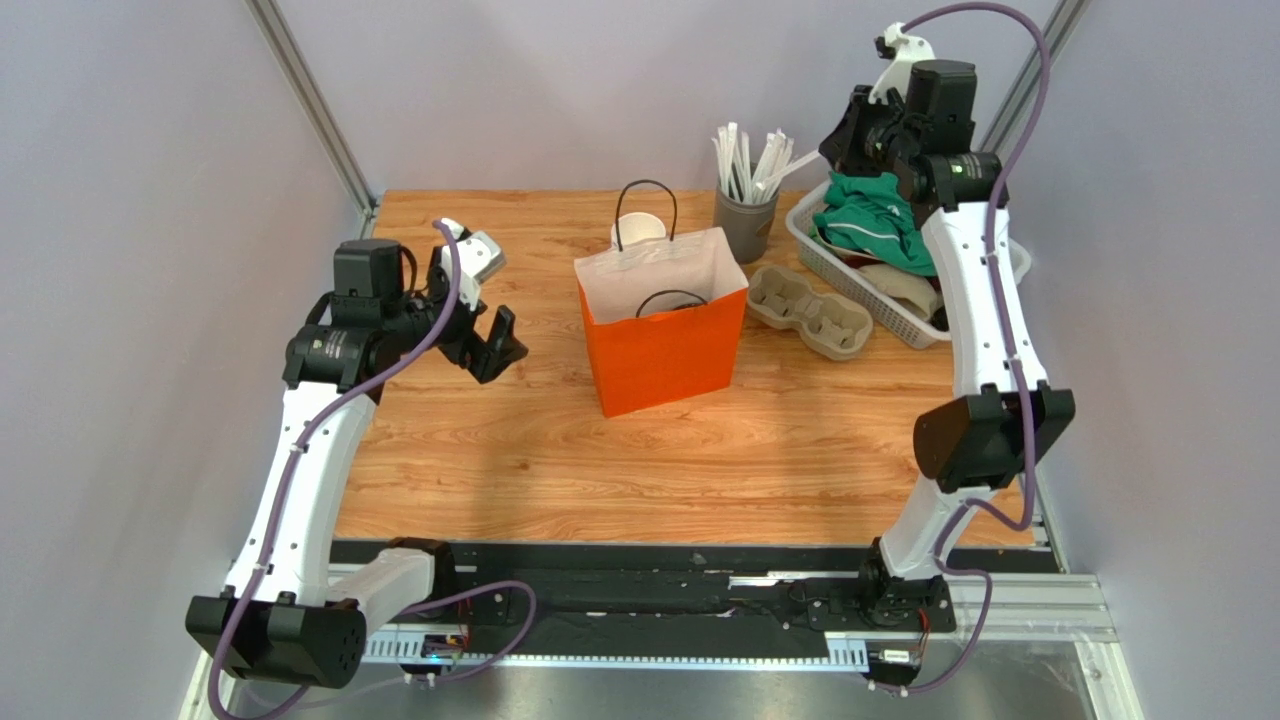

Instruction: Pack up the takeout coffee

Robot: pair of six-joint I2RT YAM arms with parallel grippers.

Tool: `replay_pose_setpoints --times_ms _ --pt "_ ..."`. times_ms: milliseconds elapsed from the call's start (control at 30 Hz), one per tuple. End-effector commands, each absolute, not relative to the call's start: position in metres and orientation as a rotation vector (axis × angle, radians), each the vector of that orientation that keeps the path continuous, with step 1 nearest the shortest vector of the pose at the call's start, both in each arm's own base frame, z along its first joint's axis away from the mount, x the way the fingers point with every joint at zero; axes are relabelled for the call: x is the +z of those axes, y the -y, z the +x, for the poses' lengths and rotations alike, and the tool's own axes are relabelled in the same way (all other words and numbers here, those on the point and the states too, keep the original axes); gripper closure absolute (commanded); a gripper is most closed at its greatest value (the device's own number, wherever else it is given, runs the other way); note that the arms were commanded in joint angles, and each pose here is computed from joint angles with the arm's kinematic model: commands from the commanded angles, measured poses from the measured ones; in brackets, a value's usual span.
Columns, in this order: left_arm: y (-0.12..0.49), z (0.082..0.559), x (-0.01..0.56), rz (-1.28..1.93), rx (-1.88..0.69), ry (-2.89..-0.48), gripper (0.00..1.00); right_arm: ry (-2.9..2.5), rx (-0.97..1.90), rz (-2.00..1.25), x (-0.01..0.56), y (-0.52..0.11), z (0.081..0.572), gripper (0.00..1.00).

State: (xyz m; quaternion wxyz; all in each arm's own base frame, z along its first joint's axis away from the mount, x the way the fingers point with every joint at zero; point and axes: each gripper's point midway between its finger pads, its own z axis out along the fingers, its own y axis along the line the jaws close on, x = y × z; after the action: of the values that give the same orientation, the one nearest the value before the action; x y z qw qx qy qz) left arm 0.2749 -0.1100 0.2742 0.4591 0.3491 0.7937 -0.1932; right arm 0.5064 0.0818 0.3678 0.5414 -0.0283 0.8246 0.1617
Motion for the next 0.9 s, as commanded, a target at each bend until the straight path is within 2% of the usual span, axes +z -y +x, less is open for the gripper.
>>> replay_pose_setpoints --times_ms 0,533,867 --pt "0.111 0.275 0.286 0.855 -0.474 -1.898 0.01 -1.905 0.365 -0.115 0.404 -0.083 0.467 0.98" --pt "0.111 0.273 0.287 0.848 -0.474 -1.888 0.01 -1.875 0.527 -0.358 0.451 -0.135 0.355 0.96" --pt "0.111 0.273 0.286 0.847 -0.478 -1.887 0.01 -1.892 0.581 -0.567 0.449 -0.194 0.306 0.97"
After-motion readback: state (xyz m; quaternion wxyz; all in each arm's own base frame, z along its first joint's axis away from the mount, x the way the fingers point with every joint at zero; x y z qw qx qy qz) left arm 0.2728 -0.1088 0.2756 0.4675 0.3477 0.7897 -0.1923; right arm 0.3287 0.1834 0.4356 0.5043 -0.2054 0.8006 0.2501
